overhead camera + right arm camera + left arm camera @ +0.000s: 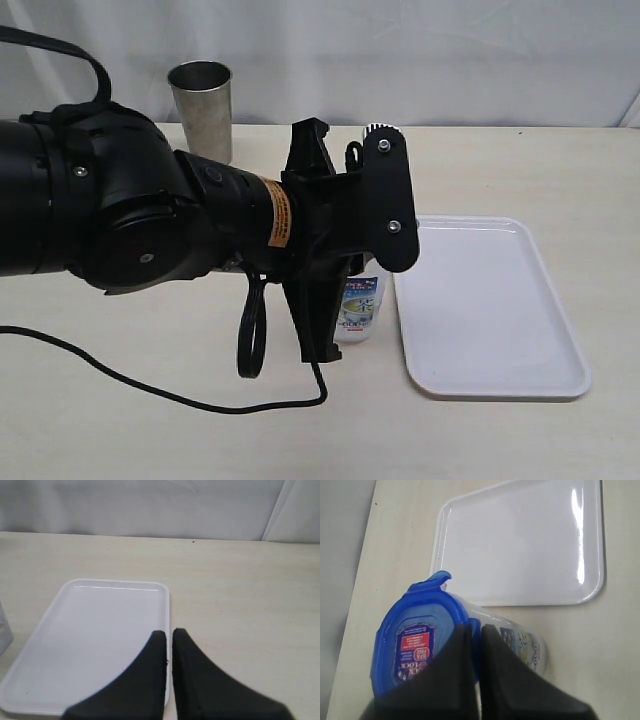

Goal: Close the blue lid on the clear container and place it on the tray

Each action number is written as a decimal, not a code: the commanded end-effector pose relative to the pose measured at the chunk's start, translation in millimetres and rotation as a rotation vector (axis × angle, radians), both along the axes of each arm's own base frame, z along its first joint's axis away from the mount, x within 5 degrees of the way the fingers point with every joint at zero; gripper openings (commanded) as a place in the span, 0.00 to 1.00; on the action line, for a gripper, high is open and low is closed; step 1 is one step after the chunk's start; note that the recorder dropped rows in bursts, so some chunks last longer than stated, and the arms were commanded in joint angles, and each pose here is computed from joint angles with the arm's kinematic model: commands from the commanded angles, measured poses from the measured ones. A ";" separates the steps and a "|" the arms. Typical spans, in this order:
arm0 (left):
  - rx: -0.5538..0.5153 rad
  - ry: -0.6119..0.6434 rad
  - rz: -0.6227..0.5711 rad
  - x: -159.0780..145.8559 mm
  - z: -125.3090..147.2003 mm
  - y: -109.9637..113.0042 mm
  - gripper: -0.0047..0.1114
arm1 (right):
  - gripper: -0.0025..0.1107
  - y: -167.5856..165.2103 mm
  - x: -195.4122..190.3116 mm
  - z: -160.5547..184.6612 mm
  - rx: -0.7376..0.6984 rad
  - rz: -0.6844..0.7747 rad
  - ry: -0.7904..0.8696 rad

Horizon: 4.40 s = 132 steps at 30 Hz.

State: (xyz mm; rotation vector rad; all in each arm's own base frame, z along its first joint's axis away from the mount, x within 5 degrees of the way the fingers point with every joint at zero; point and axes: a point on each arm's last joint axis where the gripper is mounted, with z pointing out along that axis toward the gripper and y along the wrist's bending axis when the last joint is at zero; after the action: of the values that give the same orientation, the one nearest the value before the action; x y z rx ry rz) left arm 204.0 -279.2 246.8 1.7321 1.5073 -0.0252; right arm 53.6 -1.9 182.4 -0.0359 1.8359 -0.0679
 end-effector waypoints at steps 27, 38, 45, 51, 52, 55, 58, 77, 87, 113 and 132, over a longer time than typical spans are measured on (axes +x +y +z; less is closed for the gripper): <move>-0.198 0.078 0.210 -4.8 61.4 48.0 0.25 | 0.06 -0.2 -0.1 -0.2 -0.001 -0.003 -0.008; -0.691 -0.131 0.386 16.6 24.1 114.3 0.04 | 0.06 -0.2 -0.1 -0.2 -0.001 -0.003 -0.008; -0.718 0.029 0.341 36.5 -19.0 147.5 0.04 | 0.06 -0.2 -0.1 -0.2 -0.001 -0.003 -0.008; -0.889 0.219 0.034 47.9 -33.1 181.2 0.04 | 0.06 -0.2 -0.1 -0.2 -0.001 -0.003 -0.008; -0.878 0.232 0.050 52.8 -39.2 185.9 0.04 | 0.06 -0.2 -0.1 -0.2 -0.001 -0.003 -0.008; -0.875 0.285 0.105 69.0 -60.8 192.3 0.04 | 0.06 -0.2 -0.1 -0.2 -0.001 -0.003 -0.008; -0.876 0.334 0.133 85.1 -80.3 192.1 0.06 | 0.06 -0.2 -0.1 -0.2 -0.001 -0.003 -0.008; -0.637 0.365 0.054 86.5 -122.6 151.3 0.62 | 0.06 0.2 2.8 26.2 -0.109 0.013 -0.298; -0.728 0.368 0.025 86.5 -154.4 138.1 0.62 | 0.06 -2.3 1.5 38.5 0.416 -0.046 -0.448; -0.631 0.413 0.043 105.0 -184.6 98.9 0.62 | 0.06 -4.3 112.1 63.6 0.225 -0.088 0.023; -0.632 0.406 0.075 107.5 -185.1 99.9 0.62 | 0.06 16.5 257.5 31.5 0.123 0.486 -0.072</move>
State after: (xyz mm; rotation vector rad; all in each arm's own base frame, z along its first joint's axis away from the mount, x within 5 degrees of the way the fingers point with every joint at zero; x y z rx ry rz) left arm 309.8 -178.8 61.3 1.2067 1.6131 -0.7781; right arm 320.1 6.4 208.4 -0.2492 1.8463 0.1354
